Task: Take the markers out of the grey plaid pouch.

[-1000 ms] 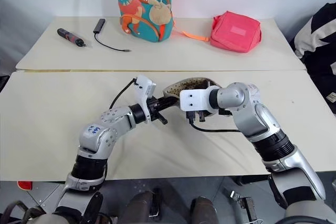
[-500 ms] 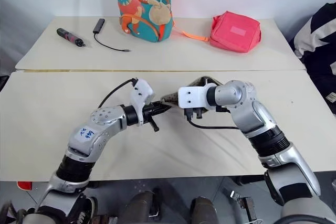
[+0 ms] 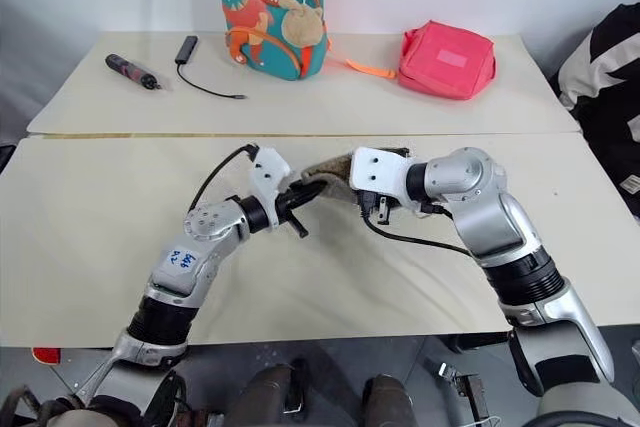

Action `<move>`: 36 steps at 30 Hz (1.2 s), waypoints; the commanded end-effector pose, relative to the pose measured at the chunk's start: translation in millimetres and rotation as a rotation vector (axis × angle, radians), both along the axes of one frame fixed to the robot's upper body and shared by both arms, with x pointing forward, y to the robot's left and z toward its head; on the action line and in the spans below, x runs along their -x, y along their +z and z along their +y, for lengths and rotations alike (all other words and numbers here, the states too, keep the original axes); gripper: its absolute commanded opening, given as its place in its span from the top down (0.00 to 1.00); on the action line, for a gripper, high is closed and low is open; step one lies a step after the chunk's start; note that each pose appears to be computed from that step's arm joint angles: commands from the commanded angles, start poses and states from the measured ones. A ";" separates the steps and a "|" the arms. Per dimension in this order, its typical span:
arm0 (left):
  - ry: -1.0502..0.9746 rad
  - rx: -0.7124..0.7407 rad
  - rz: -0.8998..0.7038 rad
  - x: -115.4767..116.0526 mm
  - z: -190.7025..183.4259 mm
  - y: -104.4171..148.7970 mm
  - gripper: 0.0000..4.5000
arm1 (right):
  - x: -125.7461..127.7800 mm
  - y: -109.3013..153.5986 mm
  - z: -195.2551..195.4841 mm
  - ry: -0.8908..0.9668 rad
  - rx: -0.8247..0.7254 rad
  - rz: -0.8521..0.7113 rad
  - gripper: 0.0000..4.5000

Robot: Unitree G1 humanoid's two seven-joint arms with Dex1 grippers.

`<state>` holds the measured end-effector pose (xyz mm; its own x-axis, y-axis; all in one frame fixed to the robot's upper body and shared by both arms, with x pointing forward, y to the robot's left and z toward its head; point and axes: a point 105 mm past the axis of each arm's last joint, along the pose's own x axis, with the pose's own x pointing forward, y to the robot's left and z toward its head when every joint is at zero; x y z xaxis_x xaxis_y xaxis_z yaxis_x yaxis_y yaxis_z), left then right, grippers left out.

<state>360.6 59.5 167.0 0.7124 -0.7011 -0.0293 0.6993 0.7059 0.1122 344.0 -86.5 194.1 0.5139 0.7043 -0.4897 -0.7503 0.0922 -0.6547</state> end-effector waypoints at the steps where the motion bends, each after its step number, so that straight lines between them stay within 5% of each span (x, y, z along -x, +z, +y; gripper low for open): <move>1: 0.008 0.112 -0.018 -1.0 1.1 25.4 1.00 | 9.0 -4.1 10.0 0.084 0.053 -0.080 0.90; 3: -0.006 0.134 -0.007 0.3 -0.5 28.9 1.00 | 9.2 -5.5 9.9 0.091 0.060 -0.088 0.90; 9: -0.109 -0.114 -0.042 16.4 -2.5 2.4 1.00 | 3.1 14.9 12.7 0.074 -0.017 -0.130 0.90; 22: -0.043 -0.026 0.050 15.3 22.6 0.7 1.00 | 17.4 49.9 -18.5 0.038 -0.277 0.095 0.90; 29: -0.106 -0.044 0.073 22.8 23.5 9.6 1.00 | 18.2 110.3 -42.0 -0.040 -0.577 0.131 0.90; 32: -0.134 -0.037 0.151 29.0 27.8 9.4 1.00 | -14.1 89.2 -101.3 -0.336 -0.363 -0.035 0.90; 36: -0.184 -0.024 0.216 39.1 29.7 14.7 1.00 | -20.1 35.8 -129.1 -0.473 -0.306 0.059 0.90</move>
